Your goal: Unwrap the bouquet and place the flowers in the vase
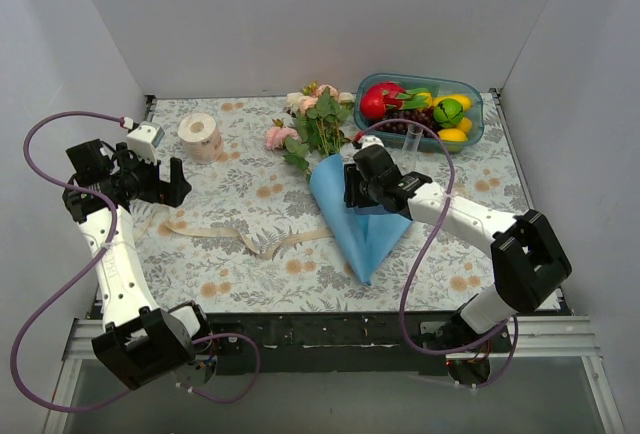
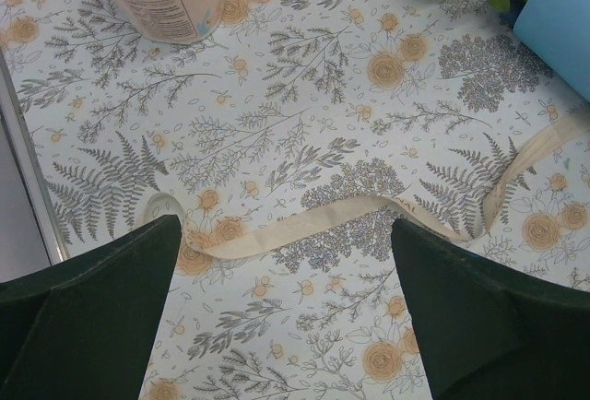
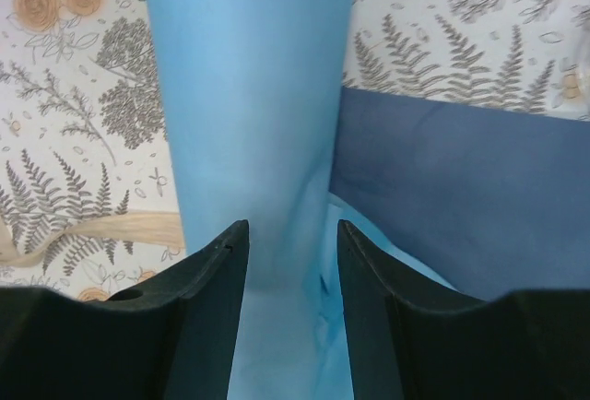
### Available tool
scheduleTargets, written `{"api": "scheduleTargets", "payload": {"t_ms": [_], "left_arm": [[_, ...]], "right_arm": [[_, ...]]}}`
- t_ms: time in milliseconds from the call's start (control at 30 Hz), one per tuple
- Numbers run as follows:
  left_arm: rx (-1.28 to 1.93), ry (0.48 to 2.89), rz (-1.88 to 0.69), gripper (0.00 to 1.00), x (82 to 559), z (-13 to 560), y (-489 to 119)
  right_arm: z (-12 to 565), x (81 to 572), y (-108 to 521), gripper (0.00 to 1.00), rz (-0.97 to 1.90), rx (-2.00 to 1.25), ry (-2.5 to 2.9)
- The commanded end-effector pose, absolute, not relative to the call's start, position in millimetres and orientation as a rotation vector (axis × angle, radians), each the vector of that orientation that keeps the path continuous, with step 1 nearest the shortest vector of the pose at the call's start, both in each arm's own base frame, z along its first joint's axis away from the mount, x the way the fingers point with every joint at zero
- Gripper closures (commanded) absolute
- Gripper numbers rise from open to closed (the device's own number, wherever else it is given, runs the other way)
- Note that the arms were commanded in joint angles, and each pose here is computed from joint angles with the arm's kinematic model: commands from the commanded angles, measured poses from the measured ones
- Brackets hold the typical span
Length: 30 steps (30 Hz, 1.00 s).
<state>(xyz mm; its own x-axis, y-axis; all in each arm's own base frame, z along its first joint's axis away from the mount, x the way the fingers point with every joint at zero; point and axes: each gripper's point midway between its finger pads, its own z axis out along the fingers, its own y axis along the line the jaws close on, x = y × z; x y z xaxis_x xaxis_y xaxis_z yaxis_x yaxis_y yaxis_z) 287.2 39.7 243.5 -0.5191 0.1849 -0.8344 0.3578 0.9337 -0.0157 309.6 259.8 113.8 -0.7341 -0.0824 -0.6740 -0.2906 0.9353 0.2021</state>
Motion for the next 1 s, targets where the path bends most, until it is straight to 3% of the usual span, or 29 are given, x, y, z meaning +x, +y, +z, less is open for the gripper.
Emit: {"api": "scheduleTargets", "payload": {"t_ms": [0, 300, 733, 967], "left_arm": [[0.402, 2.107, -0.215, 0.02, 286.8, 254.9, 38.8], [0.414, 2.106, -0.181, 0.02, 287.7, 258.5, 42.9], [0.401, 2.111, -0.174, 0.02, 288.3, 252.4, 44.8], [0.386, 2.107, -0.196, 0.02, 290.4, 252.9, 43.1]], "right_arm": [[101.0, 294.3, 279.3, 0.49, 0.511, -0.213, 2.402], [78.7, 277.2, 314.4, 0.49, 0.606, -0.356, 2.430], [67.5, 236.1, 381.3, 0.50, 0.205, -0.753, 2.321], [63.7, 229.3, 387.6, 0.50, 0.014, -0.889, 2.271]]}}
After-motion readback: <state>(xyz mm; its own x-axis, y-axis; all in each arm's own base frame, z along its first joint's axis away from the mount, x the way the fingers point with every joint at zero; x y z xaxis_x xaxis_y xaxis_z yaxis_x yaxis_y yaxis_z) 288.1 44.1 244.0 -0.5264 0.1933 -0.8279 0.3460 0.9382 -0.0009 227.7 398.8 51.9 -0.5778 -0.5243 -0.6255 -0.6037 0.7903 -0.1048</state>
